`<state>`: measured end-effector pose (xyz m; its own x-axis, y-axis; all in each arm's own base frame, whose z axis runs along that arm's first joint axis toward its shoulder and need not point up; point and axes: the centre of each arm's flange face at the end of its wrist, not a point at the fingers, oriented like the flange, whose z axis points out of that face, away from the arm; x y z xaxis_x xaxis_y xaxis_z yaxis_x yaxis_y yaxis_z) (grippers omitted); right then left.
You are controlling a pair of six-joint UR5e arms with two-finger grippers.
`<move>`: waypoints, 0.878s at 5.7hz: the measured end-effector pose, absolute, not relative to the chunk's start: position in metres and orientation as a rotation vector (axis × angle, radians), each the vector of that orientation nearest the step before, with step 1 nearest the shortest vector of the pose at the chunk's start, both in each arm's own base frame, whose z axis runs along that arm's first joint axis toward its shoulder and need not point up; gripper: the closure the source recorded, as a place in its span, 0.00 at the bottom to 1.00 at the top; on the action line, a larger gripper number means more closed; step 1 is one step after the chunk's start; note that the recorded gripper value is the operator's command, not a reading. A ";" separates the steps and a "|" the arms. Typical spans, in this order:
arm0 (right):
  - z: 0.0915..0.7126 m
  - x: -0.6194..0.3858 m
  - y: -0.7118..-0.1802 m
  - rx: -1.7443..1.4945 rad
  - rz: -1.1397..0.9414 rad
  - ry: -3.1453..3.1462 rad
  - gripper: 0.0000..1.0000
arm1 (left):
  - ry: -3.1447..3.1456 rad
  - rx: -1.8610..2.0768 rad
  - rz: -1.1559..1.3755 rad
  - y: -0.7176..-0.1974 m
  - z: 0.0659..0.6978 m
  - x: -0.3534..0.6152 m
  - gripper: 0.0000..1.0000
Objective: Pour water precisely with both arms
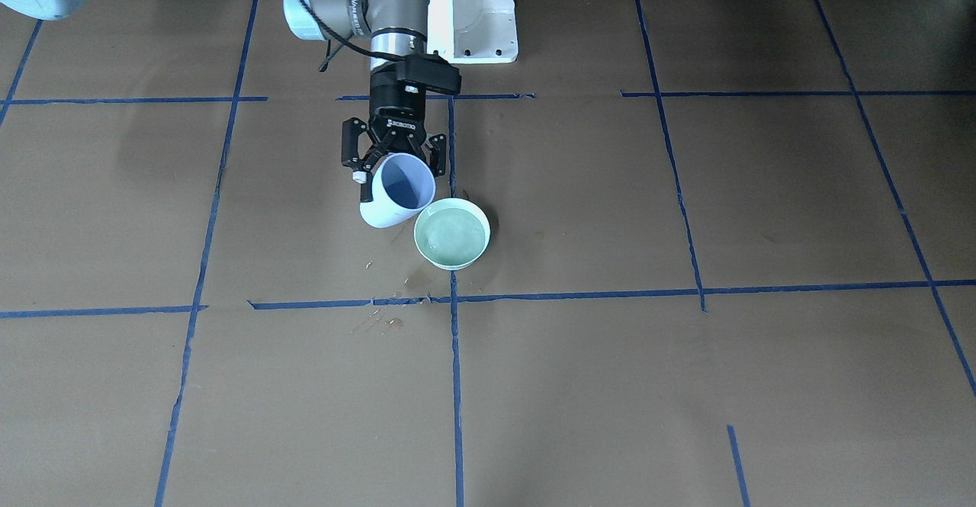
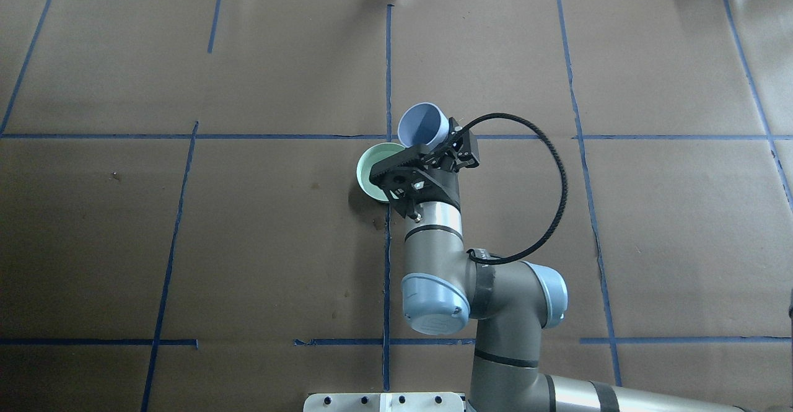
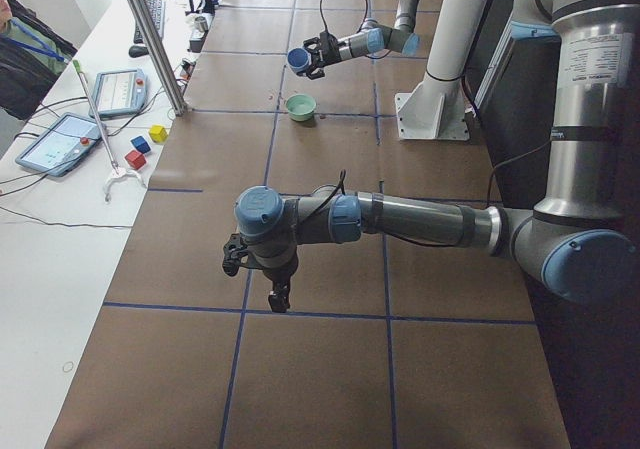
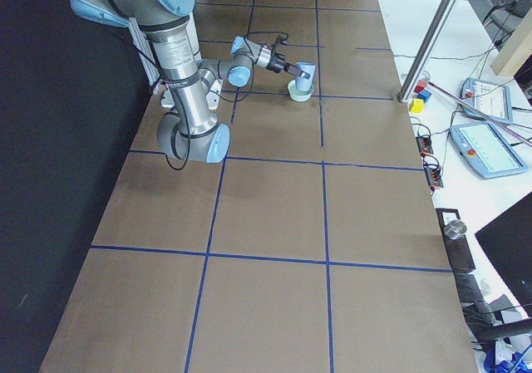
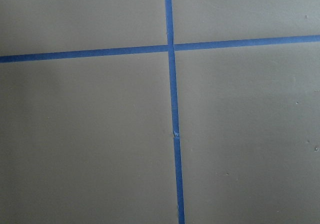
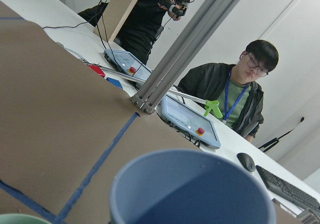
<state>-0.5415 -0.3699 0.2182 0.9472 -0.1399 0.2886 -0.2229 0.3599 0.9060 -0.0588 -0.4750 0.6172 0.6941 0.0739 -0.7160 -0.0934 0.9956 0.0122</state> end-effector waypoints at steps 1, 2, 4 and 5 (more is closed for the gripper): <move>0.228 -0.512 -0.369 1.178 0.125 -0.413 1.00 | 0.798 -0.022 0.094 -0.475 0.615 -0.059 0.00; 0.245 -0.482 -0.365 1.153 0.177 -0.452 1.00 | 0.799 -0.020 0.095 -0.474 0.615 -0.059 0.00; 0.307 -0.415 -0.349 1.141 0.236 -0.502 1.00 | 0.799 -0.015 0.098 -0.473 0.613 -0.059 0.00; 0.354 -0.383 -0.339 1.146 0.259 -0.535 1.00 | 0.799 -0.011 0.099 -0.473 0.611 -0.059 0.00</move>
<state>-0.3830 -0.3394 0.3536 0.8463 -0.0733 0.5276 -0.4595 0.4003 0.7928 -0.0594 -0.4733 0.6109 0.6933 0.0847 -0.7156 -0.0931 0.9953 0.0276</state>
